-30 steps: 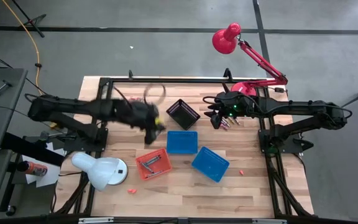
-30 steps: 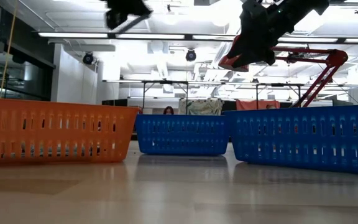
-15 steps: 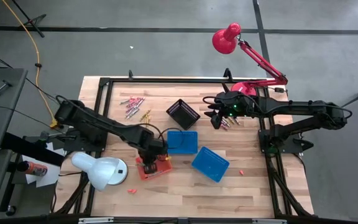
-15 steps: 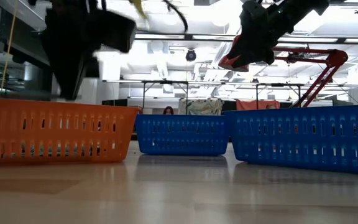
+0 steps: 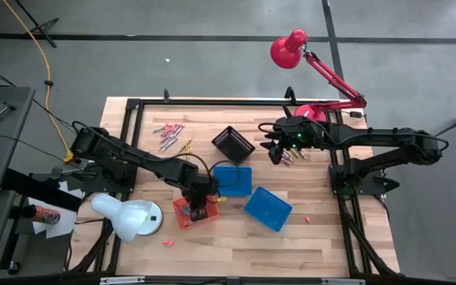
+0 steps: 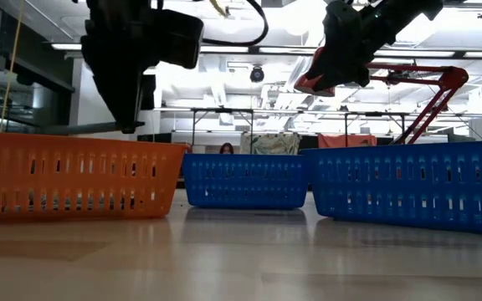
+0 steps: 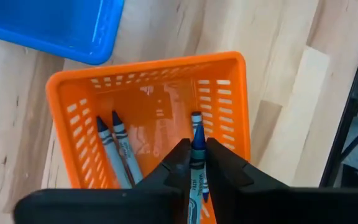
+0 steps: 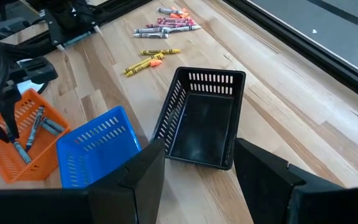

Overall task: Sort crayons
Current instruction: Put the blue/green crayon into the orange bin, then put the yellow crayon into the right blue bin

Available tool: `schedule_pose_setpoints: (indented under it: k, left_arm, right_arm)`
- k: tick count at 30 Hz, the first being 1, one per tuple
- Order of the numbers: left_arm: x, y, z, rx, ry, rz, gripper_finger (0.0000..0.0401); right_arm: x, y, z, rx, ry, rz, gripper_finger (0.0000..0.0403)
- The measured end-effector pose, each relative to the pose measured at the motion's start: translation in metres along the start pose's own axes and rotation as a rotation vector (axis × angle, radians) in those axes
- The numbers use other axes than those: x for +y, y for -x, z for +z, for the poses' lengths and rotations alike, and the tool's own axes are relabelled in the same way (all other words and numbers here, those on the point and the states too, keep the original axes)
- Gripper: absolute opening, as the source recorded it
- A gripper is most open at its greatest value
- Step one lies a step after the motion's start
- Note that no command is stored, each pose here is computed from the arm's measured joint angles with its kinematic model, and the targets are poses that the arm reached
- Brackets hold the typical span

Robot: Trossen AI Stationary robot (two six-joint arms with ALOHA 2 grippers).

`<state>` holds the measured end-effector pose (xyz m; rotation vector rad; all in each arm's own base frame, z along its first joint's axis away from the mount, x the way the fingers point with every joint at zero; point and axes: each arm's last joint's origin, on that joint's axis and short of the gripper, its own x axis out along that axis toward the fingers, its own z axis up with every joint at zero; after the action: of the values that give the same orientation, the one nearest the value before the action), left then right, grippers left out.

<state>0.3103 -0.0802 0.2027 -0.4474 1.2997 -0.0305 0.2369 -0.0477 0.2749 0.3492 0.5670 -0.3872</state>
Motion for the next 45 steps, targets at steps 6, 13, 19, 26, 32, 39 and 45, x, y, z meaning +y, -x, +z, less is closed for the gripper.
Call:
schedule_pose_setpoints:
  k: [6,13,19,26,32,39,45]
  left_arm:
    - [0.000,0.003,-0.001,0.000,-0.006,-0.004,0.0092]
    - [0.014,0.058,-0.001,-0.119,0.006,0.005,0.0140]
    - [0.041,0.143,-0.011,-0.577,0.071,0.158,0.0143]
    - [0.076,0.183,-0.040,-1.101,0.053,0.095,0.0138]
    - [0.095,0.159,-0.063,-1.338,0.038,-0.073,0.0138]
    - [0.097,0.141,-0.074,-1.435,0.055,-0.212,0.0138]
    - [0.092,0.136,-0.076,-1.408,0.032,-0.236,0.0138]
  right_arm:
    - [0.000,0.000,0.000,0.004,0.000,-0.002,0.0185]
    - [0.000,0.000,0.000,-0.001,0.005,0.000,0.0185]
    - [0.002,0.000,0.007,-0.073,-0.003,0.025,0.0185]
    - [0.008,0.002,0.019,-0.187,-0.056,0.108,0.0185]
    - [0.010,0.003,0.023,-0.222,-0.100,0.136,0.0185]
    - [0.009,0.003,0.022,-0.227,-0.095,0.101,0.0185]
    - [0.009,0.003,0.022,-0.219,-0.179,0.106,0.0185]
